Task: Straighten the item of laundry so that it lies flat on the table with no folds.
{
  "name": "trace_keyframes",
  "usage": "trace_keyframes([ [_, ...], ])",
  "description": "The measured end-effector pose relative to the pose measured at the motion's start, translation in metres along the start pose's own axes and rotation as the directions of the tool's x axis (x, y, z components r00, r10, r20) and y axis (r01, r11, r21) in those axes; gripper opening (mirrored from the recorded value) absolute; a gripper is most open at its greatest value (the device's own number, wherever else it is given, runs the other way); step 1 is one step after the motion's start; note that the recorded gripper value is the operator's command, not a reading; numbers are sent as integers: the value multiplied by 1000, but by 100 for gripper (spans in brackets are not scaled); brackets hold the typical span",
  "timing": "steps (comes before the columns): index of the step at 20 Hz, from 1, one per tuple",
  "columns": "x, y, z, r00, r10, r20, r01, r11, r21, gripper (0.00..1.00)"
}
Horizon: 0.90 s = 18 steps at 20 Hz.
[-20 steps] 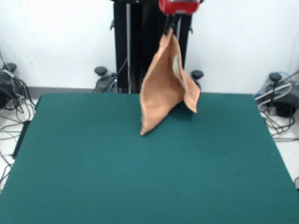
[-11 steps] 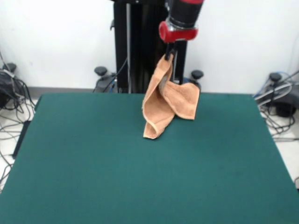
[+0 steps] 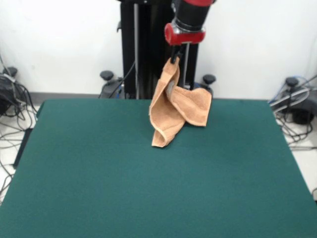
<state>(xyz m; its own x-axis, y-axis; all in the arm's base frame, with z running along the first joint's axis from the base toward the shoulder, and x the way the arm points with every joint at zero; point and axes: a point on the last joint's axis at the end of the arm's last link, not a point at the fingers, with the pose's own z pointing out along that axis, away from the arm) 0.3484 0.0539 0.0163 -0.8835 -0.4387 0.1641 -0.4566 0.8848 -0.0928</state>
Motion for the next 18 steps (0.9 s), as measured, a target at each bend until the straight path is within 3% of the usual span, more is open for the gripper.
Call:
trace_keyframes([
  [8,-23,-13,-23,998,55,8,-55,998,26,0],
  [14,-62,-16,-40,997,80,-21,-79,996,46,0],
  [18,-91,-14,-46,997,74,7,-75,995,62,0],
])
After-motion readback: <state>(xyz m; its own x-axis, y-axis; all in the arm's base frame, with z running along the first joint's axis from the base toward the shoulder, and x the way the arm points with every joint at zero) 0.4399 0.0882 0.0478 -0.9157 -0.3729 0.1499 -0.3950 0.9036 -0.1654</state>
